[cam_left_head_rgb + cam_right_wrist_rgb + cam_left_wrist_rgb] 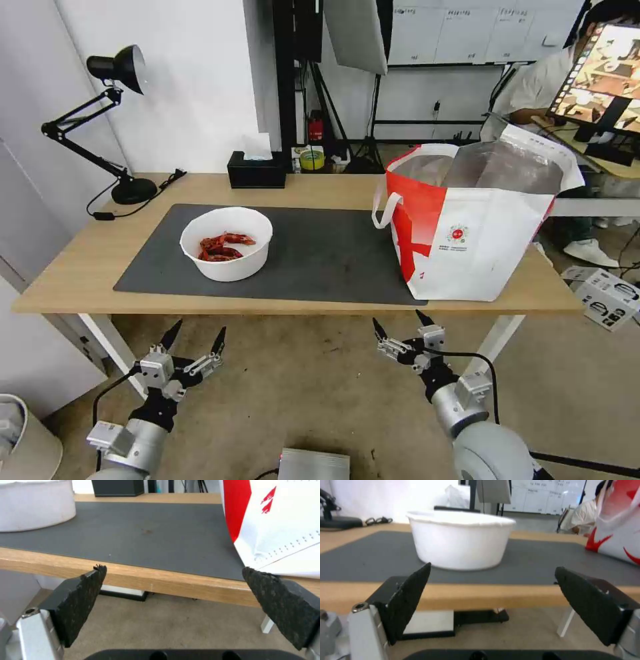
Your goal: Pick up the trash from the table and place it into the takeout bag.
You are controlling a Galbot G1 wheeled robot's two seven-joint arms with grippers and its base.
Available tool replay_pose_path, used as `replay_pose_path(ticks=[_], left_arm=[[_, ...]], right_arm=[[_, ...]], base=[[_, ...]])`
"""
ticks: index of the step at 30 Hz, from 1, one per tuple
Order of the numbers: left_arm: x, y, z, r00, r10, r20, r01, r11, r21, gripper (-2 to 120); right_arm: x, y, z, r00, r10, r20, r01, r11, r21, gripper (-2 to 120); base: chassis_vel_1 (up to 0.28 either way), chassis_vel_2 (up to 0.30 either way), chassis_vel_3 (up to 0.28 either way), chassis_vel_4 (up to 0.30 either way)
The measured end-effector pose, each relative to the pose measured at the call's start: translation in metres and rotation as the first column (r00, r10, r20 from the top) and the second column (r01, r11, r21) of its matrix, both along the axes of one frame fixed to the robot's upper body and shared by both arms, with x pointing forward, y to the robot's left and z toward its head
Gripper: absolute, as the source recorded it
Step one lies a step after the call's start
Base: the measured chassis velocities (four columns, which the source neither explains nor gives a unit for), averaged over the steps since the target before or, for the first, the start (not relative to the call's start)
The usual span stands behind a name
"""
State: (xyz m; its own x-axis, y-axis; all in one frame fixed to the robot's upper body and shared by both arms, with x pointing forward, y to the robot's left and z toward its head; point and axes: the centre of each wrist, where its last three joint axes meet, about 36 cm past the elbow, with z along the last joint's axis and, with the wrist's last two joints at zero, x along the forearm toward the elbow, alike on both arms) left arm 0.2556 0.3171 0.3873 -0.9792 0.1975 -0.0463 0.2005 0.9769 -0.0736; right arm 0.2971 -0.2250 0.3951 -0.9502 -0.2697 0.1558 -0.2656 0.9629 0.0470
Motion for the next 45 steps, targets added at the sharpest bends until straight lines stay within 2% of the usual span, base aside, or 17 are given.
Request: replay_pose_path(ticks=[4, 7, 8, 9, 11, 12, 15, 20, 23, 24, 27, 32, 35, 36, 39, 42, 45], left_arm=[[0.01, 0.006, 0.018, 1.0, 0.018, -0.01, -0.018, 1.0, -0.02, 100], [0.03, 0.016, 0.056, 0.999, 0.031, -0.011, -0.031, 0.998, -0.047, 100], [0.03, 0.016, 0.056, 0.999, 0.031, -0.011, -0.031, 0.998, -0.047, 100], [0.037, 0.018, 0.072, 0.999, 0.032, -0.019, -0.033, 0.998, -0.056, 100], [0.052, 0.018, 0.102, 0.997, 0.039, -0.061, -0.044, 0.996, -0.084, 100], [0.052, 0.018, 0.102, 0.997, 0.039, -0.061, -0.044, 0.996, -0.084, 100], [0.079, 0.026, 0.14, 0.994, 0.009, -0.106, -0.022, 0.992, -0.126, 100], [0.106, 0.036, 0.162, 0.987, -0.016, -0.158, -0.005, 0.991, -0.135, 100], [0.124, 0.052, 0.183, 0.974, -0.039, -0.221, 0.012, 0.992, -0.123, 100], [0.124, 0.052, 0.183, 0.974, -0.039, -0.221, 0.012, 0.992, -0.123, 100], [0.136, 0.079, 0.201, 0.961, -0.01, -0.275, -0.018, 0.995, -0.099, 100], [0.151, 0.099, 0.211, 0.951, 0.002, -0.311, -0.039, 0.993, -0.11, 100], [0.177, 0.112, 0.216, 0.931, -0.006, -0.364, -0.038, 0.993, -0.113, 100], [0.177, 0.112, 0.216, 0.931, -0.006, -0.364, -0.038, 0.993, -0.113, 100], [0.192, 0.119, 0.22, 0.914, -0.03, -0.405, -0.013, 0.995, -0.103, 100], [0.21, 0.123, 0.219, 0.884, -0.055, -0.464, 0.006, 0.994, -0.107, 100], [0.218, 0.126, 0.217, 0.868, -0.059, -0.493, 0.008, 0.994, -0.104, 100]], right_arm=[[0.0, 0.0, 0.0, 1.0, 0.0, 0.0, 0.0, 1.0, 0.0, 100], [0.0, 0.0, 0.0, 1.0, 0.0, 0.0, 0.0, 1.0, 0.0, 100], [0.0, 0.0, 0.0, 1.0, 0.0, 0.0, 0.0, 1.0, 0.0, 100], [0.0, 0.0, 0.0, 1.0, 0.0, 0.001, 0.0, 1.0, 0.0, 100], [0.0, 0.0, 0.0, 1.0, 0.0, 0.001, 0.0, 1.0, 0.0, 100], [0.0, 0.0, 0.0, 1.0, 0.0, 0.001, 0.0, 1.0, 0.0, 100], [0.0, 0.0, 0.0, 1.0, 0.0, 0.001, 0.0, 1.0, 0.0, 100], [0.0, 0.0, 0.001, 1.0, 0.001, 0.002, -0.001, 1.0, 0.0, 100], [0.0, 0.0, 0.001, 1.0, 0.001, 0.002, -0.001, 1.0, 0.0, 100], [0.0, 0.0, 0.001, 1.0, 0.001, 0.002, -0.001, 1.0, 0.0, 100], [0.0, 0.0, 0.001, 1.0, 0.001, 0.002, -0.001, 1.0, 0.0, 100], [0.0, 0.0, 0.001, 1.0, 0.001, 0.002, -0.001, 1.0, 0.0, 100], [0.0, 0.0, 0.001, 1.0, 0.001, 0.002, -0.001, 1.0, 0.0, 100], [0.0, 0.0, 0.001, 1.0, 0.001, 0.002, -0.001, 1.0, 0.0, 100], [0.0, 0.0, 0.001, 1.0, 0.001, 0.002, -0.001, 1.0, 0.0, 100], [0.0, 0.0, 0.001, 1.0, 0.001, 0.002, -0.001, 1.0, 0.0, 100], [0.0, 0.0, 0.001, 1.0, 0.001, 0.001, -0.001, 1.0, 0.0, 100]], base=[[0.0, 0.0, 0.0, 0.0], [0.0, 0.0, 0.0, 0.0], [0.0, 0.0, 0.0, 0.0], [0.0, 0.0, 0.0, 0.0], [0.0, 0.0, 0.0, 0.0], [0.0, 0.0, 0.0, 0.0], [0.0, 0.0, 0.0, 0.0], [0.0, 0.0, 0.0, 0.0], [0.0, 0.0, 0.0, 0.0], [0.0, 0.0, 0.0, 0.0], [0.0, 0.0, 0.0, 0.0], [0.0, 0.0, 0.0, 0.0], [0.0, 0.0, 0.0, 0.0], [0.0, 0.0, 0.0, 0.0], [0.0, 0.0, 0.0, 0.0], [0.0, 0.0, 0.0, 0.0], [0.0, 0.0, 0.0, 0.0]])
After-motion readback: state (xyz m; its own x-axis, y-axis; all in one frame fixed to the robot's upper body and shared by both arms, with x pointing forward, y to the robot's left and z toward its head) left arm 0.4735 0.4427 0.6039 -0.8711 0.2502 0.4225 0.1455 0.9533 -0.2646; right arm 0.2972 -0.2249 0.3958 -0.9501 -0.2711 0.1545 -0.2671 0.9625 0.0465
